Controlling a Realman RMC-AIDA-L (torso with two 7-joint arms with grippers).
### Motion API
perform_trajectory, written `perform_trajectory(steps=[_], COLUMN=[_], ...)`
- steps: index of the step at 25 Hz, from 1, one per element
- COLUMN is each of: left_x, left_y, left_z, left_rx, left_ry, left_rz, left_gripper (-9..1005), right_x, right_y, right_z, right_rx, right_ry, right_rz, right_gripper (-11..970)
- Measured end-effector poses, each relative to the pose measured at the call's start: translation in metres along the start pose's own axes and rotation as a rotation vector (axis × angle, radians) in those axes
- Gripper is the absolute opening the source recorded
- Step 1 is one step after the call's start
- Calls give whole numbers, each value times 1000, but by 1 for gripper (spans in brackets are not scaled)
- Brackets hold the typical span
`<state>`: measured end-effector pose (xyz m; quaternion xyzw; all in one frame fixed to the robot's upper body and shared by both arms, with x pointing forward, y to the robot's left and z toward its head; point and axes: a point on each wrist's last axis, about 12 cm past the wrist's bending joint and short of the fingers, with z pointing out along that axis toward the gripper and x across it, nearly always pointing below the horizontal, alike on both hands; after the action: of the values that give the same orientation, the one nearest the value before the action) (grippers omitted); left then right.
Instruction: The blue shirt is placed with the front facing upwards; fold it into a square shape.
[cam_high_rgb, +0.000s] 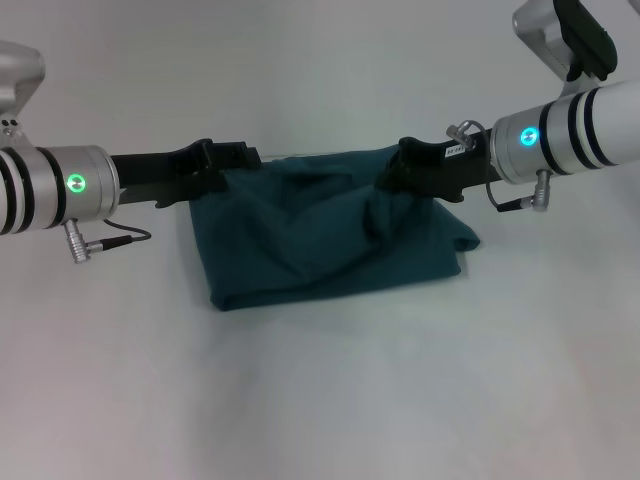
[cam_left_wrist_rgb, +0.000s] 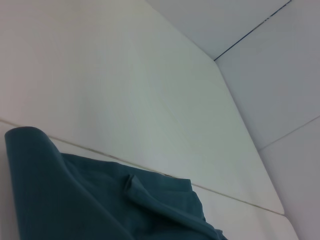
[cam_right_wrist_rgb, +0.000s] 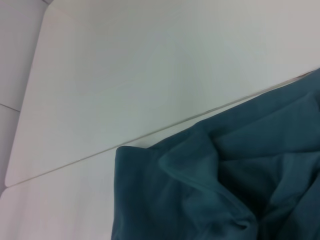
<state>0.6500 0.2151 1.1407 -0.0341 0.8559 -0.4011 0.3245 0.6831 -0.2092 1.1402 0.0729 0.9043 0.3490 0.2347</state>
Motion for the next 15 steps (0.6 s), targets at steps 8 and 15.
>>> perform_trajectory(steps=[8, 15], left_x=[1, 0], left_y=[2, 1], left_z=[-1, -1], left_rx=[-3, -1], left_ry=[-1, -4], left_rz=[-4, -4], left_gripper=[632, 633], right_x=[-3, -1], right_y=[-2, -3], right_z=[-7, -7], right_rx=[-43, -43], right_ry=[-8, 7], right_rz=[50, 53], right_gripper=[108, 142])
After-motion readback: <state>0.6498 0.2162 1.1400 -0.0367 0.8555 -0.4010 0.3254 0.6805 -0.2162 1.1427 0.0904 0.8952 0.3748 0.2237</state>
